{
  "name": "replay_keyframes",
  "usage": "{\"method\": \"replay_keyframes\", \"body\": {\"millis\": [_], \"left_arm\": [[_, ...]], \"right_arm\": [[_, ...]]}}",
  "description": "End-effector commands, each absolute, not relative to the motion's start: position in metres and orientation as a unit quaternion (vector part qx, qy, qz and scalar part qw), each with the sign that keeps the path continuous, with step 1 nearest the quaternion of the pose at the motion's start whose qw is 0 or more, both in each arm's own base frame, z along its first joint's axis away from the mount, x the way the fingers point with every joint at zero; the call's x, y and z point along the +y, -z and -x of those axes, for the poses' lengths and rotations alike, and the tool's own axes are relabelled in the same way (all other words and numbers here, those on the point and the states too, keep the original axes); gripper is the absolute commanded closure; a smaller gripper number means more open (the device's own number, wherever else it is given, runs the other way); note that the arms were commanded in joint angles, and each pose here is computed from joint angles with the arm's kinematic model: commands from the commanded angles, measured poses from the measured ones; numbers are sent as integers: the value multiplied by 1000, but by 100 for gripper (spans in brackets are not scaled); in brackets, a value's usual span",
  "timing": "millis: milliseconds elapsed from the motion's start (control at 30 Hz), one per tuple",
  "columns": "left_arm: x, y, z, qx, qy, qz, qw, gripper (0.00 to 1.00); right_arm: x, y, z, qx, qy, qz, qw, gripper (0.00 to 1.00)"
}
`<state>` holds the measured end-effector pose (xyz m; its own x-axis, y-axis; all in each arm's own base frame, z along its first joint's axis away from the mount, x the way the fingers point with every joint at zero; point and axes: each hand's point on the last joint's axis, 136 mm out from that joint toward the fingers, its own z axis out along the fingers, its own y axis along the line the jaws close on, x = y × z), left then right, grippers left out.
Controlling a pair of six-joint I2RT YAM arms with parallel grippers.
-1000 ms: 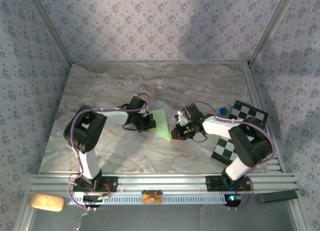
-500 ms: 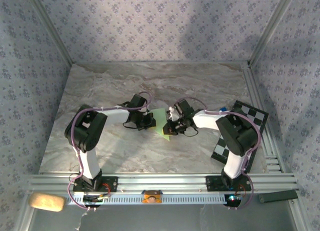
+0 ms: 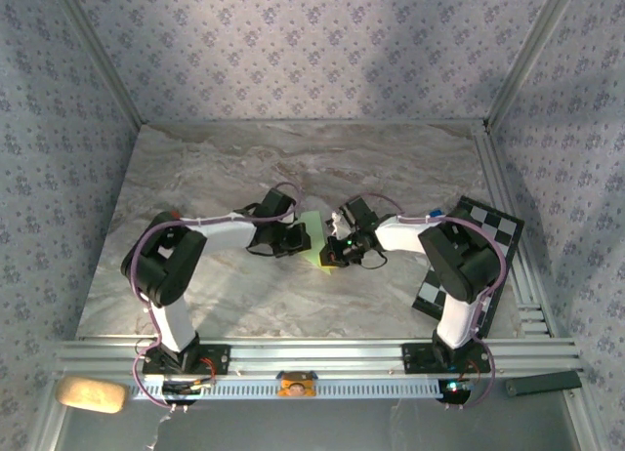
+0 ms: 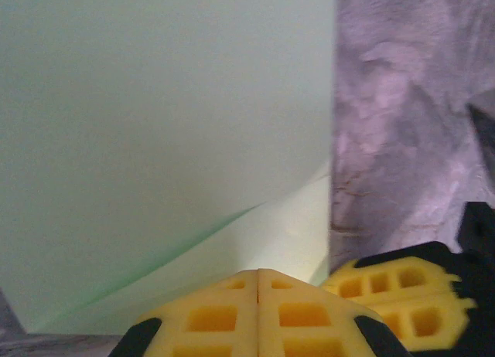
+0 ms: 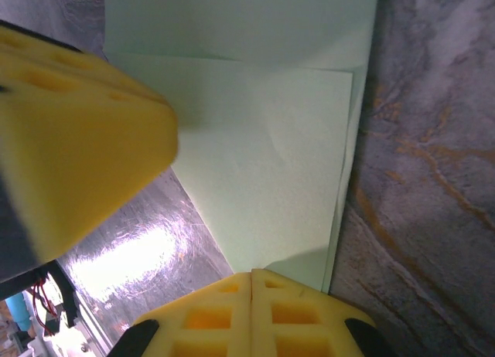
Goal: Fold a paper plane with a square sheet of paper (pick it up from the middle)
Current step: Third fold the triangle at the center of the table.
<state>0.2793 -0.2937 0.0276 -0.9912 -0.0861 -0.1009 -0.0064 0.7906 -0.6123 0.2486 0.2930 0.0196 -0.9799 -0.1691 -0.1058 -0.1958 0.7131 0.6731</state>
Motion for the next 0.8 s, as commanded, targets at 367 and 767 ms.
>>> {"method": "replay_keyframes", "body": {"millis": [367, 767], "left_arm": [[-250, -3, -293, 953, 289, 48, 82, 94], [-231, -7, -305, 946, 304, 51, 101, 92]], "right_arm": [[281, 1, -232, 940, -332, 77, -6, 100], [279, 7, -226, 942, -327, 74, -17, 100]]}}
